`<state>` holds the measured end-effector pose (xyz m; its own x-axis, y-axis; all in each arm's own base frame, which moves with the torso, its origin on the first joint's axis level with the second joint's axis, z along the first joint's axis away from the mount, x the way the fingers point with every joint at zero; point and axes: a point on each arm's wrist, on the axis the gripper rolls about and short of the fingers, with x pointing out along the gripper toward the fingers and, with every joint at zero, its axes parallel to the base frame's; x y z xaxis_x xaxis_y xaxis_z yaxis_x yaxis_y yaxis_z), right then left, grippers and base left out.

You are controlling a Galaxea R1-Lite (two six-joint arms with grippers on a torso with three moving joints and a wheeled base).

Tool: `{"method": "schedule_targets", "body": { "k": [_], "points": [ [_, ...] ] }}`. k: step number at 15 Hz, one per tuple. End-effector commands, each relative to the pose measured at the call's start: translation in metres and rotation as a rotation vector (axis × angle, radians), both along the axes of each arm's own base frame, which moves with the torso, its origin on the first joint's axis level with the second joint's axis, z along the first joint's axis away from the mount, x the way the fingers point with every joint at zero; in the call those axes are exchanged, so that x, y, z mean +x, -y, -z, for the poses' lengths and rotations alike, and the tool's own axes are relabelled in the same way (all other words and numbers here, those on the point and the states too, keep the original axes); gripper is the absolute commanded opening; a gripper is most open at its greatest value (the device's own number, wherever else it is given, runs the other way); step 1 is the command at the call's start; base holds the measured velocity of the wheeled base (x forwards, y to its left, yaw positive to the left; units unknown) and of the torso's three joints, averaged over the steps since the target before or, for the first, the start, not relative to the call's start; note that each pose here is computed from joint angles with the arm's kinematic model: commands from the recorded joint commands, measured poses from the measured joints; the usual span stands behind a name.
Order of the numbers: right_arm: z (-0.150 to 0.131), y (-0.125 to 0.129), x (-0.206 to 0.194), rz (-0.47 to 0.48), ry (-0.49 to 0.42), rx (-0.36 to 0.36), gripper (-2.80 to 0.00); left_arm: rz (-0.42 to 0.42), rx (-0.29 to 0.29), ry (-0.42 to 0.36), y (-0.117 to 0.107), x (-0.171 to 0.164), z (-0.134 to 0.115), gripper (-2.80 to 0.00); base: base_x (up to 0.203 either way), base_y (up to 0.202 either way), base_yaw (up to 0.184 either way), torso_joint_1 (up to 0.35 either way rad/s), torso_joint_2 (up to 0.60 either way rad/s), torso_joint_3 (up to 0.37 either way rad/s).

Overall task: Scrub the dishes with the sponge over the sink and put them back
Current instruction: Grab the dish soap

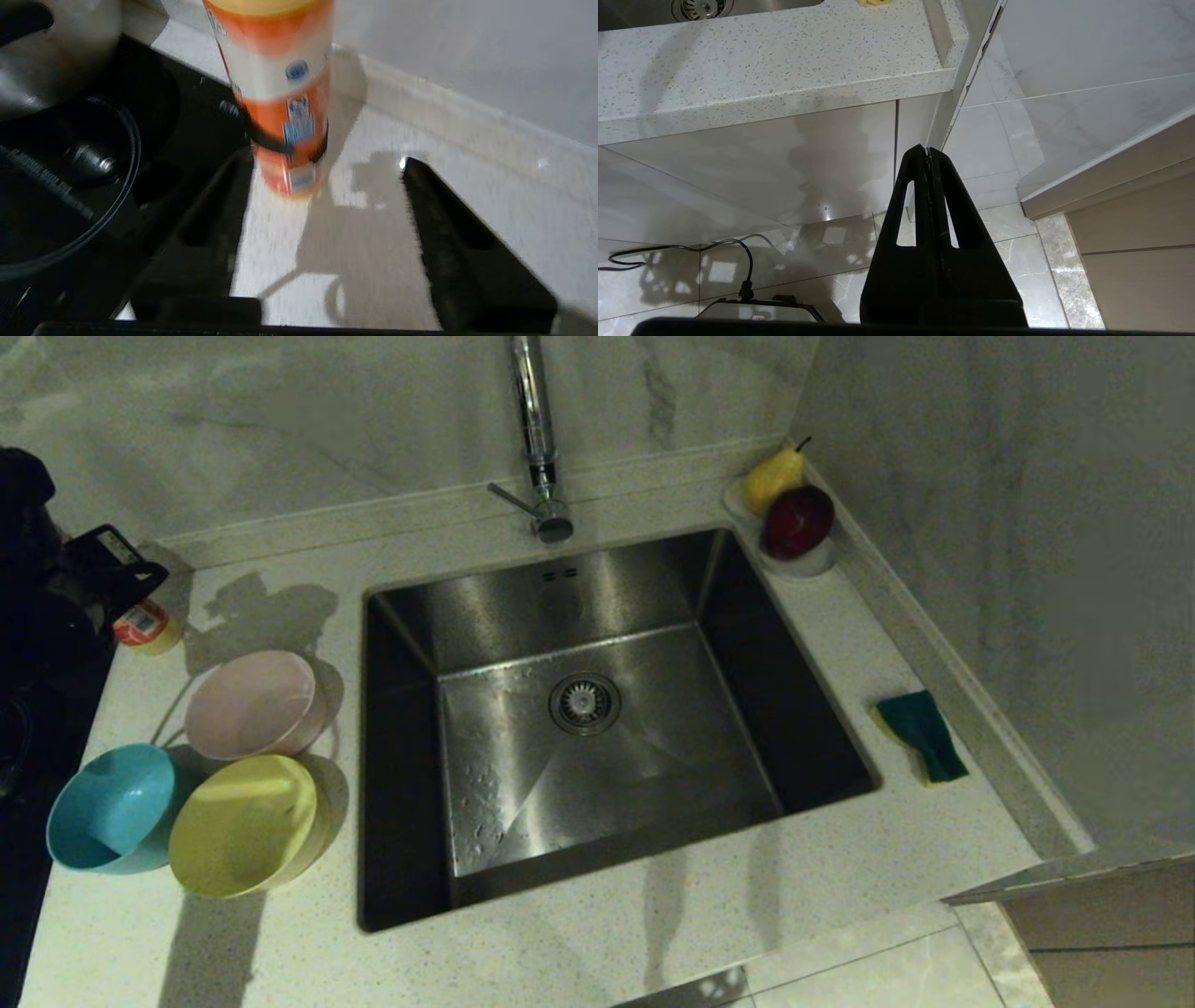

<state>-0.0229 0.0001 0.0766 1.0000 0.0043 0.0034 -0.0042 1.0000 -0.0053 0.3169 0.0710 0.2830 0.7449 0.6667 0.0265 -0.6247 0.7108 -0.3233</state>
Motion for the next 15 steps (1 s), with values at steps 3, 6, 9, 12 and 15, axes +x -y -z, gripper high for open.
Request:
{"method": "schedule_targets", "body": {
  "k": [3,6,9,12,15],
  "points": [
    [0.000,0.000,0.000,0.000,0.001,0.001,-2.80,-0.025,0.007,0.054,-0.026,0.007,0.012,0.00,0.000,0.000,0.000,0.000,0.00,0.000],
    [0.000,0.000,0.000,0.000,0.001,-0.001,-2.80,-0.050,0.012,0.071,-0.036,0.012,0.017,0.00,0.000,0.000,0.000,0.000,0.00,0.000],
    [0.000,0.000,0.000,0.000,0.000,-0.001,-2.80,-0.033,0.024,0.080,-0.039,0.022,0.020,0.00,0.000,0.000,0.000,0.000,0.00,0.000],
    [0.000,0.000,0.000,0.000,0.001,0.001,-2.80,-0.024,0.026,0.077,-0.043,0.036,0.028,0.00,0.000,0.000,0.000,0.000,0.00,0.000],
    [0.000,0.000,0.000,0.000,0.000,0.000,-2.80,-0.032,0.036,0.092,-0.051,0.052,0.032,0.00,0.000,0.000,0.000,0.000,0.00,0.000]
  ]
}}
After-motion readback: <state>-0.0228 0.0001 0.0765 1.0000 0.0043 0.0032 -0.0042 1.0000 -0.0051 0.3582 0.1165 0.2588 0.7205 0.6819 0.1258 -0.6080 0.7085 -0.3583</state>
